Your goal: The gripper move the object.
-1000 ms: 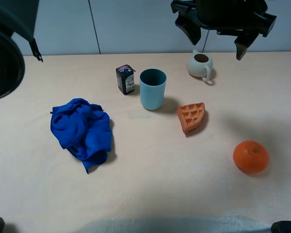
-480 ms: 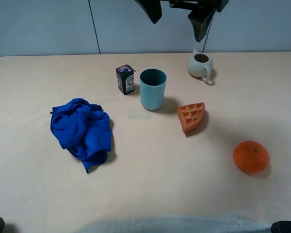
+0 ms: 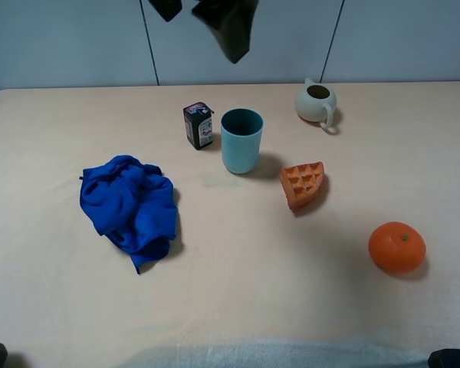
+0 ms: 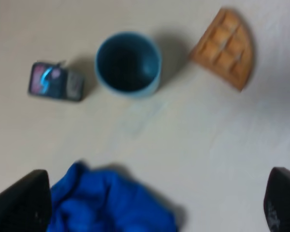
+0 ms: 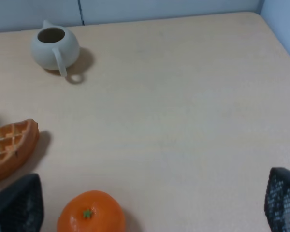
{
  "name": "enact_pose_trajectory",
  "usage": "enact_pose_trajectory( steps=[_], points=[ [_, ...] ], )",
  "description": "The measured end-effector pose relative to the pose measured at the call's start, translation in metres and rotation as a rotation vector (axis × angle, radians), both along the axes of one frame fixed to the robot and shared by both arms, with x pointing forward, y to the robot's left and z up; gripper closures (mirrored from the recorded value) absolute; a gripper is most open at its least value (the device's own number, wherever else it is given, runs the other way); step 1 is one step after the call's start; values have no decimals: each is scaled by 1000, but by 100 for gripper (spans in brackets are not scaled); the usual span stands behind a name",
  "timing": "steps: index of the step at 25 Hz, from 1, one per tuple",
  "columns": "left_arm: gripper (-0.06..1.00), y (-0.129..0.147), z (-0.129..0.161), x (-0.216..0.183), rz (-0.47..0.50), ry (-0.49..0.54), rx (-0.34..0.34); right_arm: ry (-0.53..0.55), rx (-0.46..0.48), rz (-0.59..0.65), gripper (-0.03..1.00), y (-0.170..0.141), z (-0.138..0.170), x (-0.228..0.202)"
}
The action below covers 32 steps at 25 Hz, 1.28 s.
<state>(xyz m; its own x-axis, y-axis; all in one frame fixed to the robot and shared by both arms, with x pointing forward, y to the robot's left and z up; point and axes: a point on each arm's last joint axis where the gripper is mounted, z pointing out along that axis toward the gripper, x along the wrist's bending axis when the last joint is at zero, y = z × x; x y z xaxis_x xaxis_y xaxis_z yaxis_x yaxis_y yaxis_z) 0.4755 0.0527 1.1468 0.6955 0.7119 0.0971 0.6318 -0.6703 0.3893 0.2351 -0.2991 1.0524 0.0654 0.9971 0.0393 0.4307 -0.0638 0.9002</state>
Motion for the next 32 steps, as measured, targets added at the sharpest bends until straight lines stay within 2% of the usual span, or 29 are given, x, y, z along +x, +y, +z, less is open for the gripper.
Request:
enact_pose_trajectory(
  steps=[4,12,18,27,32],
  points=[
    [6,27,6,-21,-27,-31,32,0,0,0,27,0,0,0],
    [6,86,17,-72,-60,-83,18,0,0,0,27,0,0,0],
    [6,131,2,-112,-93,-98,24,0,0,0,27,0,0,0],
    [6,181,-17,-162,-94,-120,-78,0,0,0,27,0,0,0],
    [6,205,-28,-176,30,-135,-131,0,0,0,27,0,0,0]
  ],
)
